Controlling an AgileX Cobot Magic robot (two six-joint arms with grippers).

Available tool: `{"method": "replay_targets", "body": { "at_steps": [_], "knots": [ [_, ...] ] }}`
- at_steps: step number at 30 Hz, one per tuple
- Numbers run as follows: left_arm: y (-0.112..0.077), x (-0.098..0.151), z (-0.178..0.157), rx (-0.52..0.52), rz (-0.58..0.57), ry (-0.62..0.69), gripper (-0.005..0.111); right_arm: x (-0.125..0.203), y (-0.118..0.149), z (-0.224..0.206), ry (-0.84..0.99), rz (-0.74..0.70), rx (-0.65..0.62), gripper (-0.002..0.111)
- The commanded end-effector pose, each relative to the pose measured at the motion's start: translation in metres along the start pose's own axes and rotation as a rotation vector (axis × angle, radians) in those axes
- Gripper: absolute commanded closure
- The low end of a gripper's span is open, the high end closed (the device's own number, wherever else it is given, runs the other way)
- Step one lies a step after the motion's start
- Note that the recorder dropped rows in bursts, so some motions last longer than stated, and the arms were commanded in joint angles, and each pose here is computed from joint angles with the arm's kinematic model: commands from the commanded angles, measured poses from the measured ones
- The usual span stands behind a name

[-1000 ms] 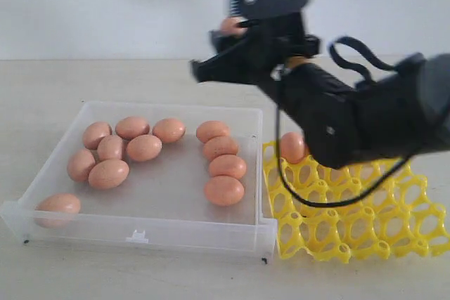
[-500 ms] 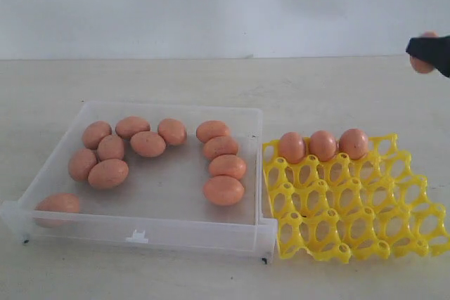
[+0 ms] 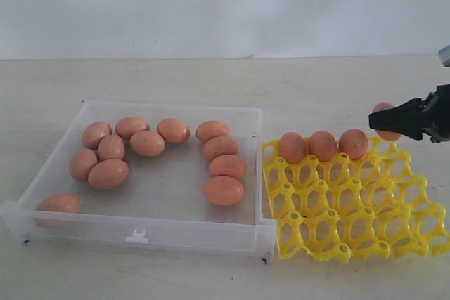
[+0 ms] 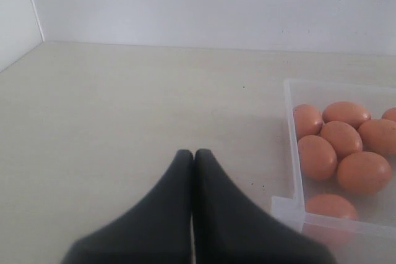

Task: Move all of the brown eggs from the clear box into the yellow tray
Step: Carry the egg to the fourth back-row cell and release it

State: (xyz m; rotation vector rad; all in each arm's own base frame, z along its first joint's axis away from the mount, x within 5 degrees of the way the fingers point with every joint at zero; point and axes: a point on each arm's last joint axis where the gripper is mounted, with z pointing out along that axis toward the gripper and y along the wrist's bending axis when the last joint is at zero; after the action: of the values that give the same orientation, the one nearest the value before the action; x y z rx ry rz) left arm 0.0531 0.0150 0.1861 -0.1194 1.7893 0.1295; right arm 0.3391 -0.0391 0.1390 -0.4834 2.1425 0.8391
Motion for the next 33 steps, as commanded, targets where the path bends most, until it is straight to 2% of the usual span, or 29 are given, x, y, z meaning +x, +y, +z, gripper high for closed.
{"method": "replay_targets", "body": {
  "at_steps": [1,12,15,19,22,33],
  "knots": [
    [-0.0001,0.0006,0.0003,0.0,0.005,-0.001,0.111,0.0003,0.0011,0.0087,0.039,-0.041,0.045,0.109],
    [-0.0001,0.0006,0.0003,0.0,0.005,-0.001,0.111,0.0015,-0.0022,0.0096,0.055,0.011,0.091,0.106],
    [-0.0001,0.0006,0.0003,0.0,0.005,-0.001,0.111,0.0015,-0.002,0.0096,0.055,0.011,0.089,0.096],
    [-0.0001,0.0006,0.0003,0.0,0.005,-0.001,0.111,0.0021,-0.0025,0.0103,0.053,0.017,0.087,0.077],
    [-0.0001,0.0006,0.0003,0.0,0.005,-0.001,0.111,0.0017,-0.0026,0.0103,0.048,0.02,0.089,0.068],
    [-0.0001,0.0006,0.0003,0.0,0.005,-0.001,0.111,0.0014,-0.0026,0.0108,0.047,0.022,0.092,0.066]
  ]
}}
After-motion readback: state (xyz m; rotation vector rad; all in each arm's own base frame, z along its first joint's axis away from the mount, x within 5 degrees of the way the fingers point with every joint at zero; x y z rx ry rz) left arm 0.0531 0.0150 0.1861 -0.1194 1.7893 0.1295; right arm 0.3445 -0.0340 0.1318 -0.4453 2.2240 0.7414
